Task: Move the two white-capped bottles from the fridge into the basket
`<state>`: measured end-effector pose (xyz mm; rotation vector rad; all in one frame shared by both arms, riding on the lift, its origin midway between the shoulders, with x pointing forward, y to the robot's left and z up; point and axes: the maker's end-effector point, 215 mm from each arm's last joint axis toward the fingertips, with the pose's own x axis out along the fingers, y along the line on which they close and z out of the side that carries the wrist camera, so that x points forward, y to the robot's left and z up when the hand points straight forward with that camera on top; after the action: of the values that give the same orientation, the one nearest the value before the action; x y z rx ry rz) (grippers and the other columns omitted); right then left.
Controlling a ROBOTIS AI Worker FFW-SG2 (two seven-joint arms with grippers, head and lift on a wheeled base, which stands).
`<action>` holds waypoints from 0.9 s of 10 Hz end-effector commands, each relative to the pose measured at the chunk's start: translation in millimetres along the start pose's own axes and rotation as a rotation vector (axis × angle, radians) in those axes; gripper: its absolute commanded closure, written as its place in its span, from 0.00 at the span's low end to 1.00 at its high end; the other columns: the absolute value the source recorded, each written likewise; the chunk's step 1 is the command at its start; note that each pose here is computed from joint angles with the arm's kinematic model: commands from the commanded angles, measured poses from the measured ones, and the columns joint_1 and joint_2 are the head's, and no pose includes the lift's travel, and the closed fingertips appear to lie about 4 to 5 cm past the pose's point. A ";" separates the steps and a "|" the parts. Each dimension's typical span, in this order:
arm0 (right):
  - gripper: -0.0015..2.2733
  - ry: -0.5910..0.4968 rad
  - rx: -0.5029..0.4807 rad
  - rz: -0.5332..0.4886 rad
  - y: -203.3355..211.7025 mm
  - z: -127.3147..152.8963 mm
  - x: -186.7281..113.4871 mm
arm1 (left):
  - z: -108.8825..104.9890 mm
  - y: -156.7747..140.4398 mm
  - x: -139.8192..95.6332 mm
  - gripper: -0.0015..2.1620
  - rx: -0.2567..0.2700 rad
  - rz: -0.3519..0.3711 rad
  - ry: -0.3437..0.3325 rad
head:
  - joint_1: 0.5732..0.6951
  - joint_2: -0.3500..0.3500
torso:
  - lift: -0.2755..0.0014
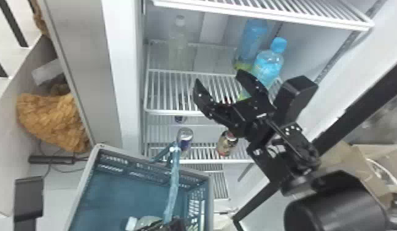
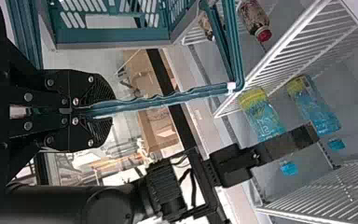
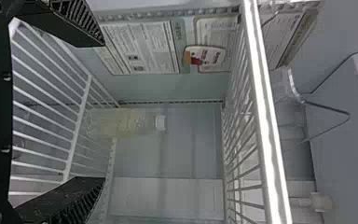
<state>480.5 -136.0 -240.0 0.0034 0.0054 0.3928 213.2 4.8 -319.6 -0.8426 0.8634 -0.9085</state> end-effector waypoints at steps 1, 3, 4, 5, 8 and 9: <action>0.00 -0.003 -0.005 -0.006 -8.0 -0.3 14.7 | 0.0 1.7 0.1 0.55 0.000 0.004 0.000 | 1.00 0.19 | 0.99; 0.00 -0.003 -0.019 -0.015 -18.1 -2.1 29.3 | 0.7 0.2 0.4 0.55 -0.004 -0.003 -0.003 | 1.00 0.20 | 0.99; 0.00 0.008 -0.021 -0.017 -20.9 -7.7 35.2 | 0.1 -0.7 0.7 0.55 -0.007 -0.006 -0.004 | 1.00 0.20 | 0.99; 0.00 0.017 -0.019 -0.010 -22.2 -13.3 41.0 | 0.4 -1.0 0.9 0.55 -0.008 -0.007 -0.005 | 1.00 0.19 | 0.99; 0.00 0.030 -0.021 0.001 -24.2 -23.9 63.1 | 1.8 -2.4 1.9 0.55 -0.003 -0.011 -0.006 | 1.00 0.21 | 0.99; 0.00 0.037 -0.033 -0.006 -27.9 -28.0 69.2 | 1.8 -2.4 1.9 0.55 -0.003 -0.011 -0.006 | 1.00 0.22 | 0.99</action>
<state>550.7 -134.7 -266.2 -0.0299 0.0332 0.3900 214.7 2.6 -317.3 -0.8531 0.8559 -0.9139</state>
